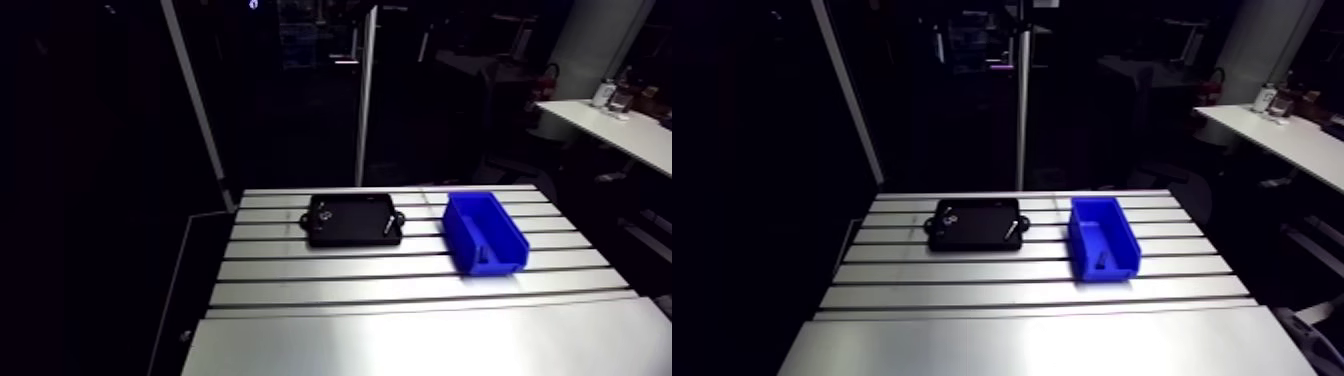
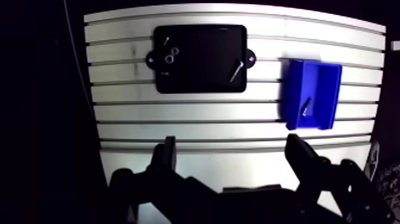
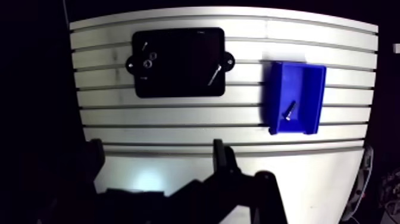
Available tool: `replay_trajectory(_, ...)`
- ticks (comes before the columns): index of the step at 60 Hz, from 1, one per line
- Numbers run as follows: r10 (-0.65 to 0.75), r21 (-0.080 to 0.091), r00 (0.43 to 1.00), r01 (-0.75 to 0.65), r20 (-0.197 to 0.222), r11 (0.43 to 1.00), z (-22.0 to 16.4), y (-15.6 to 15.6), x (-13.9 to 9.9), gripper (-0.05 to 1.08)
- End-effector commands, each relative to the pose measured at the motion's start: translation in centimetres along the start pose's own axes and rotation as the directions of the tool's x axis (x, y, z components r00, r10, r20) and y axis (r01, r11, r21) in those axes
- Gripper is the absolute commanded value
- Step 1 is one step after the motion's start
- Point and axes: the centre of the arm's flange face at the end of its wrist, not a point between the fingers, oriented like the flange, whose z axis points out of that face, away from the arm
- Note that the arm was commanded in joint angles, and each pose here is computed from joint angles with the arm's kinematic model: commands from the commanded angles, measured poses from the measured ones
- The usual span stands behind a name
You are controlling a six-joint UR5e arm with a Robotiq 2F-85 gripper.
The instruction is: Pick up the M10 bolt from the tray and put it into the blue bin.
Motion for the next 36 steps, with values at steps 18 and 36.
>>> replay_trajectory(18, 0.0, -0.003, 1.0, 0.0, 0.006, 1.0, 0.42, -0.04, -0.08, 0.01)
replay_trajectory(36, 0.011, -0.001, 1.0, -0.011, 0.011, 1.0, 0.68, -0.05, 0.0, 0.01)
